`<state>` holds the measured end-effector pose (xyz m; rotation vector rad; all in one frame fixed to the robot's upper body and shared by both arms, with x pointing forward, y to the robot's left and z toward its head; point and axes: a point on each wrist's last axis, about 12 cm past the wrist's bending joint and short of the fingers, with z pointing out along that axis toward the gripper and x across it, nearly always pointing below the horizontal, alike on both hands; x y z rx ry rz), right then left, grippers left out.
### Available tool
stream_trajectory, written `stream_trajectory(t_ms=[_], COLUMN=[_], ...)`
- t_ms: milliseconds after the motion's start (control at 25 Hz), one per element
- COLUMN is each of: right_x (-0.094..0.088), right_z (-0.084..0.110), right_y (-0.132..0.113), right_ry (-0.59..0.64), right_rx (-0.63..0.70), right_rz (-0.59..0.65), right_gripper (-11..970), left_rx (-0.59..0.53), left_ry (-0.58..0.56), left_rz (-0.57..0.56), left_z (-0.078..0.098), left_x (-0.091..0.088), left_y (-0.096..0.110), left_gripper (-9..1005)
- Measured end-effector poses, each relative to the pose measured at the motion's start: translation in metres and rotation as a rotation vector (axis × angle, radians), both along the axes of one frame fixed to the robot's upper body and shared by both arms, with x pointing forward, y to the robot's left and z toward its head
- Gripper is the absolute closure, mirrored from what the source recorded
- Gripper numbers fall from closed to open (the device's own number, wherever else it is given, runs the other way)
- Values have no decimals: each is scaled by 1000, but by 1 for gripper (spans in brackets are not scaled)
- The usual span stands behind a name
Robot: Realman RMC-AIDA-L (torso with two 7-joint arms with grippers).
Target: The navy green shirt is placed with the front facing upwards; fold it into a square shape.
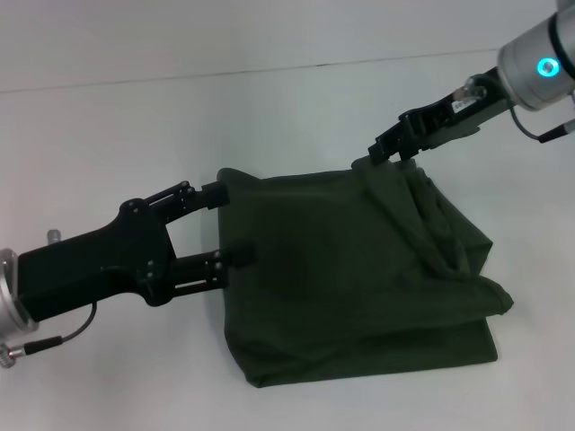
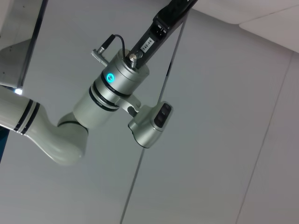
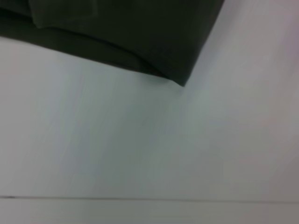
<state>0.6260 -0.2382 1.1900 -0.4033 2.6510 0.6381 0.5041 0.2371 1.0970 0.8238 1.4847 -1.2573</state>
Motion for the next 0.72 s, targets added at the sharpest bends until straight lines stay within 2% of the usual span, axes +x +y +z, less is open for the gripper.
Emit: stream_trajectory(t_ms=[480, 720], right_x=[5, 7], right_z=[7, 1], right_y=[32, 37], right_ry=[87, 125], right_rx=[-146, -195], right_rz=[6, -1], right_gripper=[452, 453], left_rx=[-7, -10], left_ry=[-12, -22], left_rz=[-4, -5], left_z=[-9, -11], left_x=[-6, -7], left_y=[-3, -3], left_gripper=[111, 111])
